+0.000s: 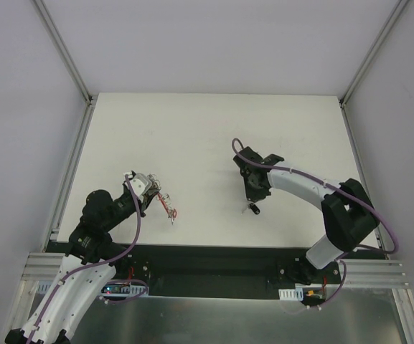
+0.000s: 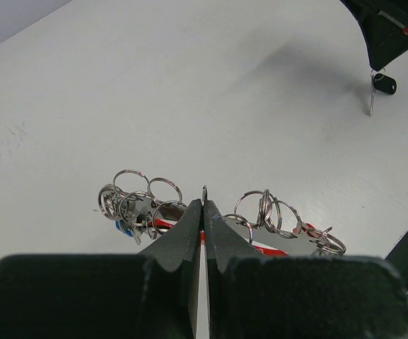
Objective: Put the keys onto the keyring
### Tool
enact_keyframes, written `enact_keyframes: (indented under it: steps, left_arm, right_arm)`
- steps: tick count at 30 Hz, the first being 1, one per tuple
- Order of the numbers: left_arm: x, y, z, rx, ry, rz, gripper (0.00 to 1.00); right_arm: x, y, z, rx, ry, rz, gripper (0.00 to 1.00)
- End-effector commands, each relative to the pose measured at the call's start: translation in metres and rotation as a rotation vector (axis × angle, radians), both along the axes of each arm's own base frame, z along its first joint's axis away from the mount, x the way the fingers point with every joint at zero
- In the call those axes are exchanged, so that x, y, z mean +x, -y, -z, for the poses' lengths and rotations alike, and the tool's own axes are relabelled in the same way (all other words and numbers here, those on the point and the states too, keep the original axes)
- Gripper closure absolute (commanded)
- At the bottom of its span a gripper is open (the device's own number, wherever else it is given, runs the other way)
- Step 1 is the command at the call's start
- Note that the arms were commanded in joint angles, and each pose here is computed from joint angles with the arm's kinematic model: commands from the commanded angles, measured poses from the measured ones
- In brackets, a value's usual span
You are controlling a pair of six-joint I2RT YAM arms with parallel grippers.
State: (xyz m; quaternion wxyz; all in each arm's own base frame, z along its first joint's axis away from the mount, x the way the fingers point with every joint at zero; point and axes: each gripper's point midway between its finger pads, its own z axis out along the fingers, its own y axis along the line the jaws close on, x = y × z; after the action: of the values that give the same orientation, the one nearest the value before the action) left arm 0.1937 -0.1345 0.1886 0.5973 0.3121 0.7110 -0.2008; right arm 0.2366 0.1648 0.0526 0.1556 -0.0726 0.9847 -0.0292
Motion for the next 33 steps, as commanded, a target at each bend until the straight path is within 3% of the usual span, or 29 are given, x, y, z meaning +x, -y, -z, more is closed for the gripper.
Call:
enact_keyframes:
  steps: [1,9,18,20,21,23,27,30,33]
  left_arm:
    - [0.002,0.004,-0.023,-0.034,0.070,0.016,1.00]
    - [0.001,0.005,-0.024,-0.038,0.069,0.023,1.00]
    - [0.001,0.005,-0.022,-0.036,0.059,0.023,1.00]
    - [0.001,0.006,-0.021,-0.035,0.057,0.026,1.00]
    - [0.002,0.005,-0.021,-0.034,0.056,0.025,1.00]
    - [0.002,0.005,-0.020,-0.034,0.051,0.021,1.00]
    - [0.003,0.007,-0.017,-0.030,0.035,0.027,1.00]
    - [0.004,0.007,-0.016,-0.028,0.025,0.030,1.00]
    - [0.004,0.007,-0.015,-0.027,0.024,0.028,1.00]
  right_arm:
    - [-0.022,-0.024,0.007,0.031,-0.087,-0.019,0.99]
    - [-0.039,-0.061,0.023,0.076,-0.193,-0.017,0.99]
    - [-0.019,-0.074,0.023,0.077,-0.178,0.041,0.95]
    - [-0.016,-0.076,0.026,0.077,-0.183,0.061,0.88]
    - [-0.014,-0.076,0.025,0.080,-0.168,0.061,0.78]
    - [-0.009,-0.078,0.023,0.091,-0.138,0.051,0.71]
    - [0.003,-0.081,-0.006,0.146,-0.048,0.001,0.49]
    - [-0.002,-0.078,-0.018,0.175,-0.029,-0.047,0.38]
    - [-0.015,-0.077,-0.016,0.201,-0.058,-0.105,0.35]
